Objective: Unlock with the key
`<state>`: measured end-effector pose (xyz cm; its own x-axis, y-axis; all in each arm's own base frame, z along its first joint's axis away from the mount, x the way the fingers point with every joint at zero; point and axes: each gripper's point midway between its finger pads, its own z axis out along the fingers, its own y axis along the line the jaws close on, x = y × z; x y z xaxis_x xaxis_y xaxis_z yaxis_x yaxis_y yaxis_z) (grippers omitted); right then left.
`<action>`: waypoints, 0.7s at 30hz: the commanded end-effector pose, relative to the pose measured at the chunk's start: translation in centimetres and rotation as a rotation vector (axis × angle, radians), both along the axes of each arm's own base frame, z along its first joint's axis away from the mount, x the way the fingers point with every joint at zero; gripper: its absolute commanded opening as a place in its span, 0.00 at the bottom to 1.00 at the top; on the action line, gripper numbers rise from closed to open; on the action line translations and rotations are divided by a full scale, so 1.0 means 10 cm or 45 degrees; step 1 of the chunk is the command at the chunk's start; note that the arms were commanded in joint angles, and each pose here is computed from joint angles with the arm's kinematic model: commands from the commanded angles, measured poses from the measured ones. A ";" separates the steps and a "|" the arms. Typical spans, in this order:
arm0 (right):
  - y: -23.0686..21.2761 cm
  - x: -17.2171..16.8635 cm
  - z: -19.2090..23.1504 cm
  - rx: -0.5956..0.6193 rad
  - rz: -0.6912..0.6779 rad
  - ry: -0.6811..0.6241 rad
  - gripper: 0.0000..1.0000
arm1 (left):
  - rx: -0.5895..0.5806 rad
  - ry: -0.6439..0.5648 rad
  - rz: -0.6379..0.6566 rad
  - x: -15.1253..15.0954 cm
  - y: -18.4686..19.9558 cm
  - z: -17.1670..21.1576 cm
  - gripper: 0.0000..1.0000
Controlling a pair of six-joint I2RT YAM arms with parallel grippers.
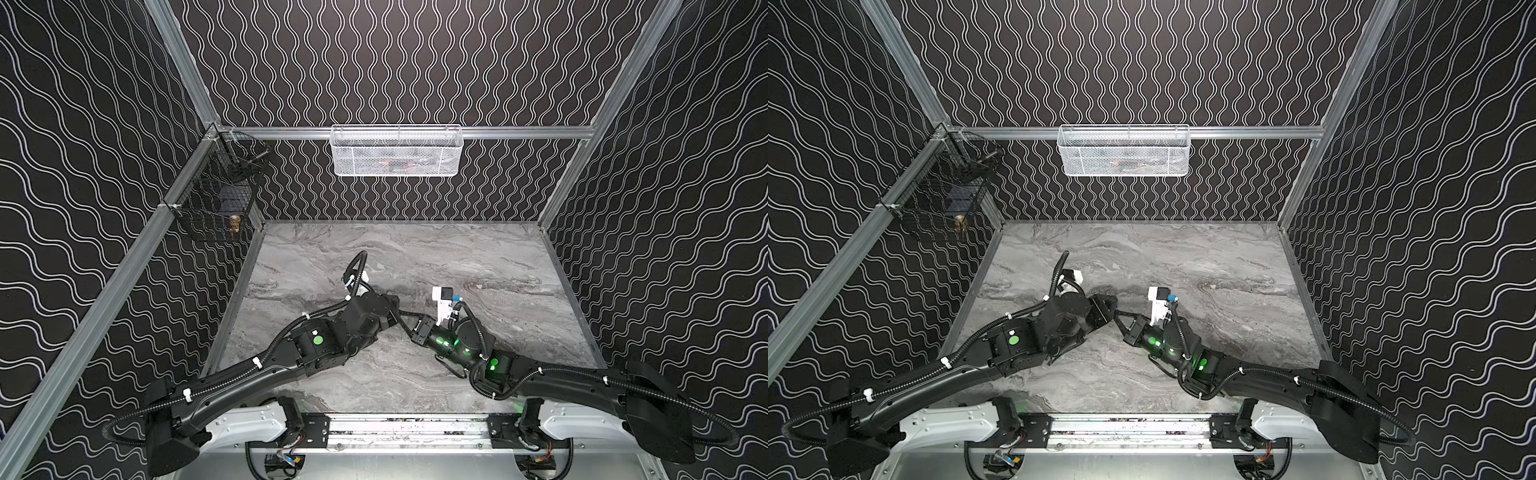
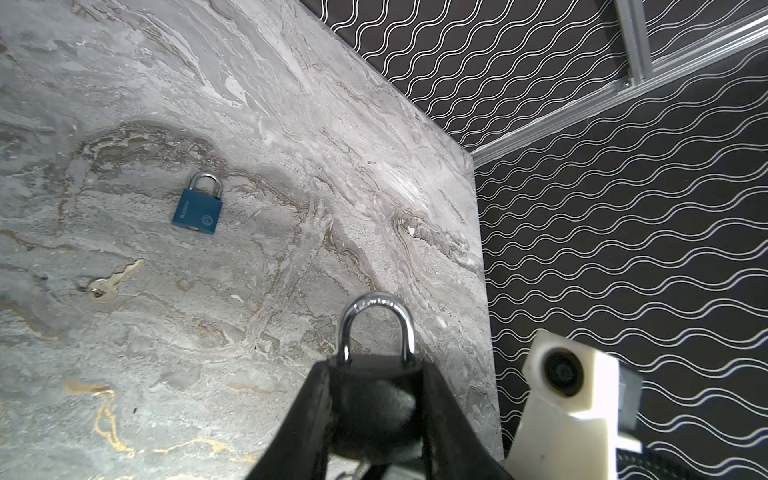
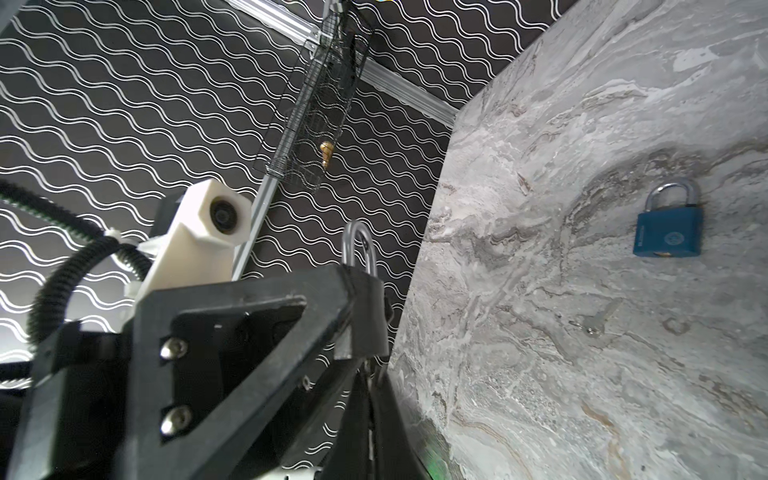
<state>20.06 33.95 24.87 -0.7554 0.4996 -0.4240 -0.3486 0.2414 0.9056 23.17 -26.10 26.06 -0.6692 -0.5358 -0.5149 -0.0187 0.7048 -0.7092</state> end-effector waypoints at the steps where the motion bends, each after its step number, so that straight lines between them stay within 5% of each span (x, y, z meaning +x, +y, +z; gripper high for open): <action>1: -0.03 -0.01 0.42 0.200 0.000 -0.088 0.00 | -0.141 0.044 -0.095 -0.10 -0.18 0.10 0.08; 9: -0.02 -0.01 0.47 0.230 0.005 -0.083 0.00 | -0.177 0.059 -0.115 -0.13 -0.21 0.14 0.08; 19: 0.02 0.03 0.33 0.018 -0.015 -0.099 0.00 | -0.017 -0.017 -0.056 -0.04 -0.05 0.13 0.09; 21: 0.01 0.04 0.28 -0.002 -0.025 -0.094 0.07 | 0.013 -0.039 -0.043 -0.02 -0.01 0.15 0.09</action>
